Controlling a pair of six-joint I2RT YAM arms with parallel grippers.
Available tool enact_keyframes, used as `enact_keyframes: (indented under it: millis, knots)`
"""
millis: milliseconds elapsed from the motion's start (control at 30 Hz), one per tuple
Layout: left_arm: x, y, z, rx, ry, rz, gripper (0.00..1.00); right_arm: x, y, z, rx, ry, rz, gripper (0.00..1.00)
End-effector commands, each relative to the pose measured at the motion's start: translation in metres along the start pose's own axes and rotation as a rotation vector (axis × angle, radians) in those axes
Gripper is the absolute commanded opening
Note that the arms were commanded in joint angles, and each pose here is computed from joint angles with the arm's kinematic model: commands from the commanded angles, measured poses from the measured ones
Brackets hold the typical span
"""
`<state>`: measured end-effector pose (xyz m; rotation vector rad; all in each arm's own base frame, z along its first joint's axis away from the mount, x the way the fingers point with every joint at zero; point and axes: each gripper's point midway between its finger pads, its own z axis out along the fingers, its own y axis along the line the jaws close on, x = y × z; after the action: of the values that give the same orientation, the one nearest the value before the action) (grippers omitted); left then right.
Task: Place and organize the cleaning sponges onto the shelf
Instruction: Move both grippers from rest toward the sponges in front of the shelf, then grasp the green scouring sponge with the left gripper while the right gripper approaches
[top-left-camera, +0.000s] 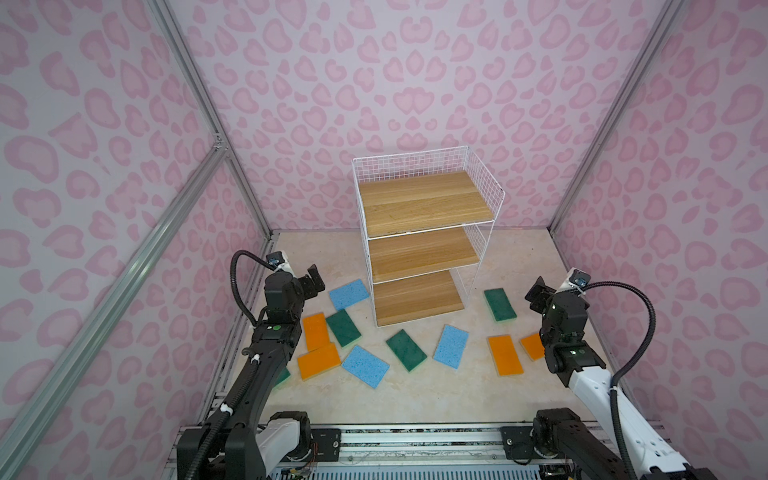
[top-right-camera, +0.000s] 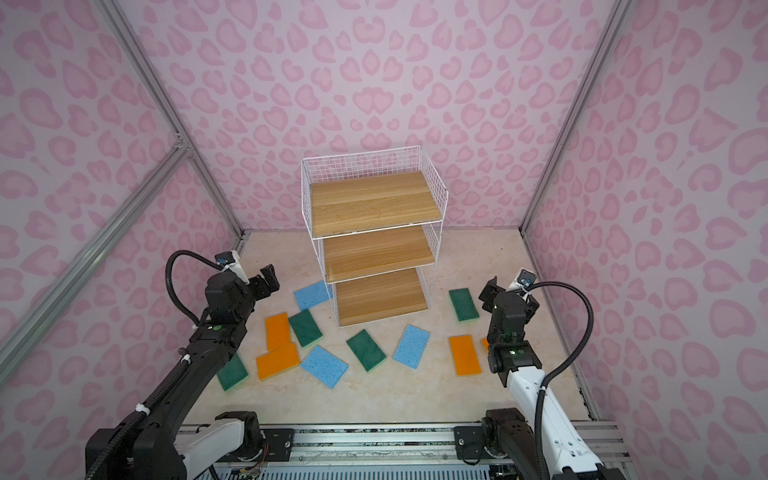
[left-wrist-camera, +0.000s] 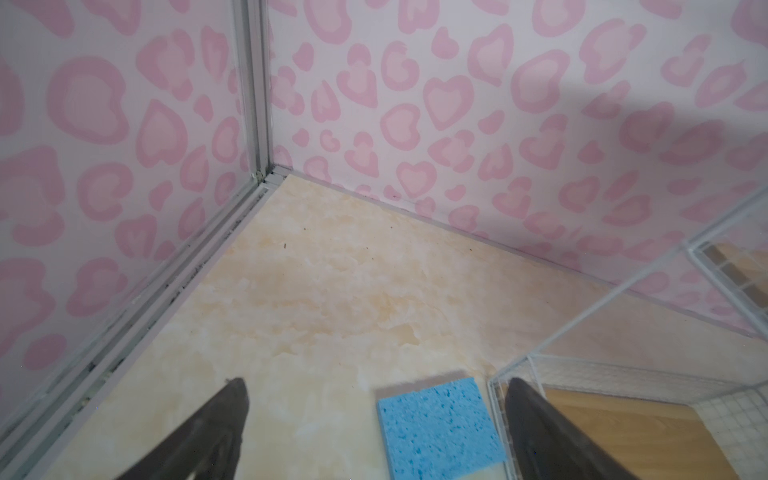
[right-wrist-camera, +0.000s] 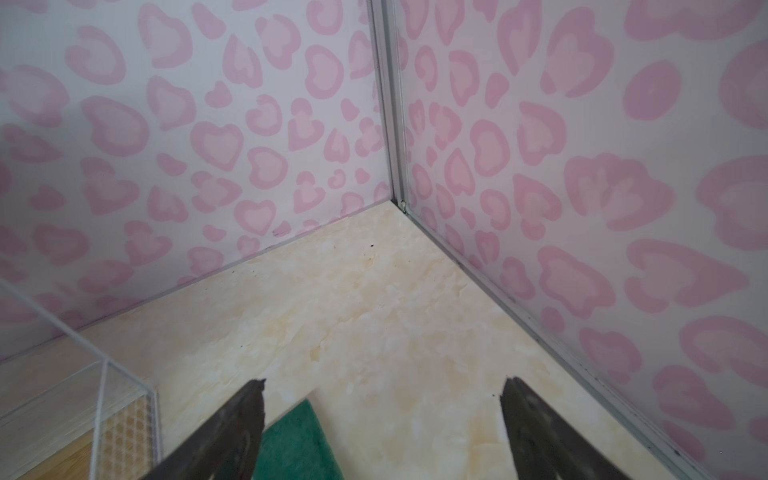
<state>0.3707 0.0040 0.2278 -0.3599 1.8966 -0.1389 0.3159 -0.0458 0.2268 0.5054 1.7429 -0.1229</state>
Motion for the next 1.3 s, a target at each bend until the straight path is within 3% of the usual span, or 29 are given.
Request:
enact_keyframes:
  millis: [0,200,433,533,667,900,1267]
  knots:
    - [0.045,-0.001,-0.024,-0.021,0.189,-0.084,0.98,0.039,0.012,-0.023,-0.106,0.189,0.019,0.9]
    - [0.111,-0.028,-0.068,0.072,0.285,-0.096,1.0,0.051,0.045,-0.068,-0.289,0.307,0.076,0.9]
    - [0.192,-0.063,-0.093,0.207,0.456,-0.128,0.87,0.104,0.094,-0.105,-0.448,0.53,0.065,0.86]
    - [0.215,-0.074,-0.093,0.224,0.524,-0.104,0.85,0.124,0.11,-0.113,-0.491,0.585,0.044,0.7]
    - [0.228,-0.094,-0.094,0.262,0.584,-0.105,0.78,0.145,0.125,-0.122,-0.529,0.639,0.02,0.61]
    - [0.234,-0.131,-0.092,0.268,0.593,-0.069,0.71,0.158,0.131,-0.123,-0.568,0.655,0.046,0.59]
    - [0.275,-0.166,-0.075,0.197,0.64,-0.056,0.65,0.155,0.125,-0.116,-0.589,0.659,0.107,0.6]
